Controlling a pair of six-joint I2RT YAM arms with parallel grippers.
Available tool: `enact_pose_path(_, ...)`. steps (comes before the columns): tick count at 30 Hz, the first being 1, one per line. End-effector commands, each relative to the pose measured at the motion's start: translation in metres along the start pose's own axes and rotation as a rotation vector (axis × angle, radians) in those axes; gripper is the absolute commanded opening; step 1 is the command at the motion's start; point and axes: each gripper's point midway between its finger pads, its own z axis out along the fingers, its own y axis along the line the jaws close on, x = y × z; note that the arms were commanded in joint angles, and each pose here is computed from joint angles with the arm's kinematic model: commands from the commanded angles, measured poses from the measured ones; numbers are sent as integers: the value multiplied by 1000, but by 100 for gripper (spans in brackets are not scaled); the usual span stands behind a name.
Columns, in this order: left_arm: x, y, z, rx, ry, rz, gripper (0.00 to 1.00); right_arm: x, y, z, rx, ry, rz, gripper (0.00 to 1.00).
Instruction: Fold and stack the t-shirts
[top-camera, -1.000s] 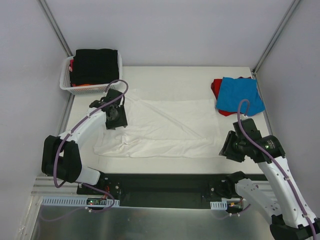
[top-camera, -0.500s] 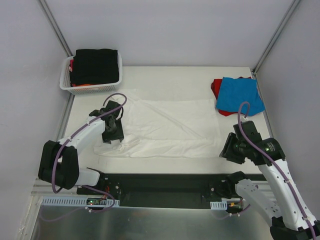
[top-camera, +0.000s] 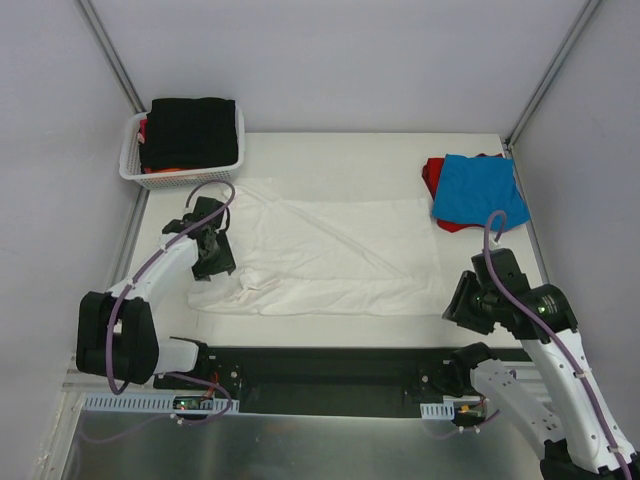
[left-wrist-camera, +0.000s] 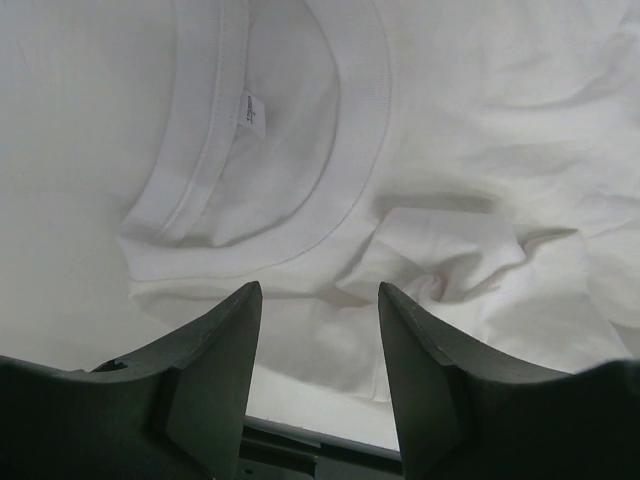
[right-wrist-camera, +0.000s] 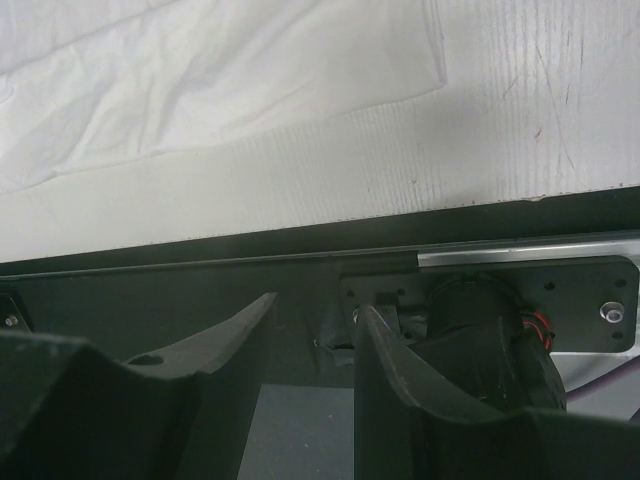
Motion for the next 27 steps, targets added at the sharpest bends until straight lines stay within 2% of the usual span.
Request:
enact_pose_path(1,-2,1,-9,24,-36,-14,51,5,-7,-6,25,5,22,41)
enact_pose_path(9,11,-15,10,71,72,-3,50,-4,0,-9,13,-11,20,41)
enact_pose_path(21,11,-35,27,144,129,54,49,0,-10,-17,32,-27,41,41)
enact_pose_path(25,8,-41,29,169,129,64,45,0,-11,-19,36,-31,46,41)
enact_pose_path(27,6,-42,29,176,125,69,40,0,-11,-19,33,-34,50,41)
